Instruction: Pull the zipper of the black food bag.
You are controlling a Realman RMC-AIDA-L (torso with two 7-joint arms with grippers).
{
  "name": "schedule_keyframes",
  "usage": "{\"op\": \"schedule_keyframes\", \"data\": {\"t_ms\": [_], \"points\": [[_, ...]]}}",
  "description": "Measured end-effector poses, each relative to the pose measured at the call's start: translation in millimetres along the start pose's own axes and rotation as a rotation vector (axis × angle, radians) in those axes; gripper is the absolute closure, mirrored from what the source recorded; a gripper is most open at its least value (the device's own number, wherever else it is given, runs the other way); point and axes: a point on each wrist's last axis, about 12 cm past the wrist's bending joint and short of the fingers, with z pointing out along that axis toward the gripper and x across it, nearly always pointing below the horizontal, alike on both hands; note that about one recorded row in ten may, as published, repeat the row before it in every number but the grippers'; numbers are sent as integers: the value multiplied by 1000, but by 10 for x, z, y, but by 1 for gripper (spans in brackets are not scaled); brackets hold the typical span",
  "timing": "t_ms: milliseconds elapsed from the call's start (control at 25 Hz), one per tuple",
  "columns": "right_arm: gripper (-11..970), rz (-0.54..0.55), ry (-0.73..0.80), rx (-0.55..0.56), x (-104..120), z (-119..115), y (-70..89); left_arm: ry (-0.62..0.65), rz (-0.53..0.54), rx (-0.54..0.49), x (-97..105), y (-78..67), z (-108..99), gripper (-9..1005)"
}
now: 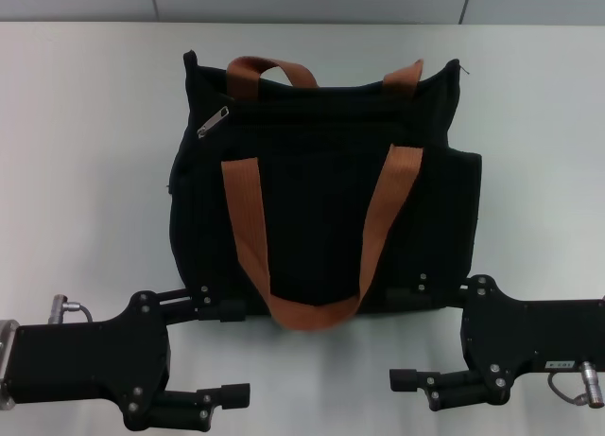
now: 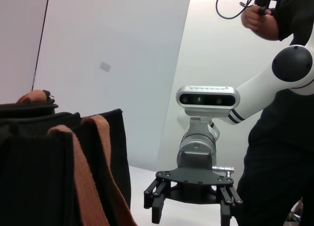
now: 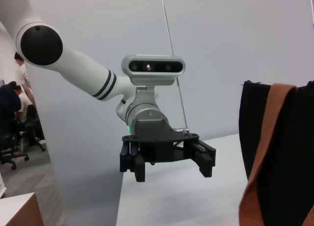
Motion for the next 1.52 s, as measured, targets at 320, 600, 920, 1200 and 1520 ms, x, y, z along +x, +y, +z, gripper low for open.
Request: {"op": "schedule_keyframes", "data": {"t_ms": [320, 600, 920, 1200, 1520], "points": [[143, 0, -2, 2, 0, -1, 1, 3, 3, -3, -1, 7, -1, 180], [145, -3, -1, 4, -5, -3, -6, 2, 0, -4, 3, 4, 0, 181], [147, -5, -9, 16, -13, -12, -17, -13, 3, 0, -16, -3, -7, 181], [149, -5, -8, 17, -13, -12, -19, -201, 88, -94, -180, 41, -12, 180], [151, -8, -10, 14, -20, -17, -18, -314, 206, -502, -333, 299, -465, 180]]}}
